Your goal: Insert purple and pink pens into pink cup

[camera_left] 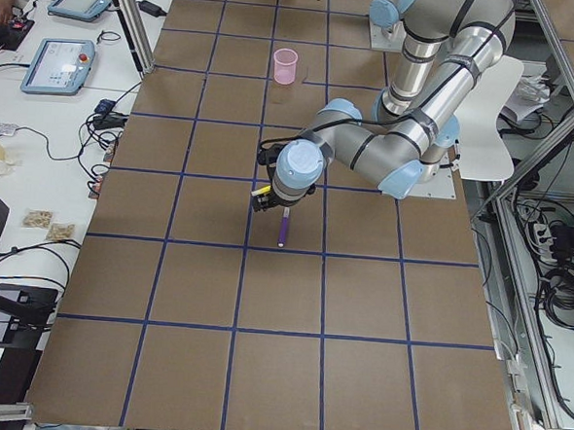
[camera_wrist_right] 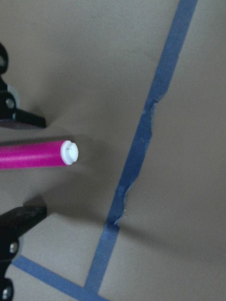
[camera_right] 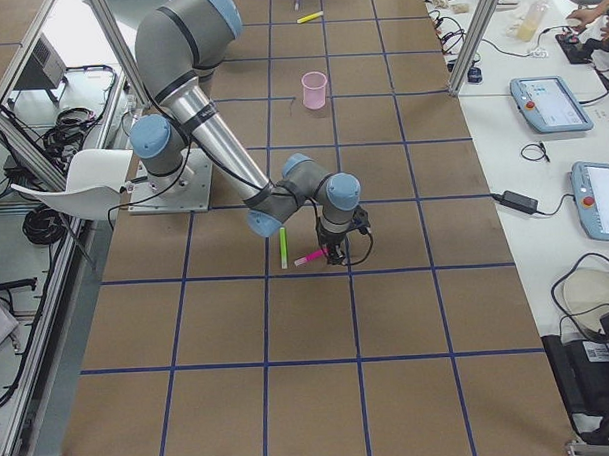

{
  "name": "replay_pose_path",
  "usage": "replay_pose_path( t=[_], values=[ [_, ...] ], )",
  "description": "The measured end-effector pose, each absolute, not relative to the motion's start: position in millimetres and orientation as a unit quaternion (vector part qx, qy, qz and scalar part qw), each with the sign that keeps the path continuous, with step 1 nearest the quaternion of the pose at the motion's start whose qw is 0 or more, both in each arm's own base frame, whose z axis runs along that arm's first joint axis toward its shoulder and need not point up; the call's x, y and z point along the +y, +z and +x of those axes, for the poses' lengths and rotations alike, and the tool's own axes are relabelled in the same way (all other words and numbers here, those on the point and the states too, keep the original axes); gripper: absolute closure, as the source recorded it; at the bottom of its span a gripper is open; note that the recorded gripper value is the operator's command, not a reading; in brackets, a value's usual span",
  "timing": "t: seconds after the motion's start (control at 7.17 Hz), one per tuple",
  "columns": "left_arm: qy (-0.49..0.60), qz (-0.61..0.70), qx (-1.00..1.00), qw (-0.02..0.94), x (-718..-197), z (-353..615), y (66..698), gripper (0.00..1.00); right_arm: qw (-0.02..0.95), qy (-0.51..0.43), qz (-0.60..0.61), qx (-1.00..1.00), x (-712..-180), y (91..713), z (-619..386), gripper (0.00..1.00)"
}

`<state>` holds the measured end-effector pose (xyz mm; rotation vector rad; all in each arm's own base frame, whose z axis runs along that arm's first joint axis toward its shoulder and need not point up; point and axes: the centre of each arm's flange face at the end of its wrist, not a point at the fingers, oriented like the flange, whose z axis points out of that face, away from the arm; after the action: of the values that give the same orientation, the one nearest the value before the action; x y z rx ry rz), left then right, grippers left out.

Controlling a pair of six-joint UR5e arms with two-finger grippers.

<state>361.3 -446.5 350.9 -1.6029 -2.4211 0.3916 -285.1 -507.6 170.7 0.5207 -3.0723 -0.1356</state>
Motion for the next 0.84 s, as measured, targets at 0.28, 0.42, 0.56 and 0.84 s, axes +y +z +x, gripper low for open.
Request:
replay_pose_path(
  t=[0.28,0.42,0.56,0.84],
  values=[
    [0.165,-0.563,-0.801,0.121,-455.5,380.1,309.3,0.00,0.012,-0.043,0.162,-0.986,-507.6,173.2,-287.7,1.00],
    [0.171,-0.579,-0.787,0.128,-459.2,387.8,288.7,0.00,0.014,-0.041,0.160,-0.986,-509.1,176.1,-289.2,1.00],
    [0.174,-0.587,-0.778,0.143,-461.2,392.5,267.9,0.00,0.019,-0.036,0.157,-0.987,-514.5,185.2,-292.6,1.00],
    [0.182,-0.626,-0.740,0.165,-464.2,400.2,226.5,0.00,0.028,-0.010,0.157,-0.987,-538.9,216.8,-293.8,1.00]
  ],
)
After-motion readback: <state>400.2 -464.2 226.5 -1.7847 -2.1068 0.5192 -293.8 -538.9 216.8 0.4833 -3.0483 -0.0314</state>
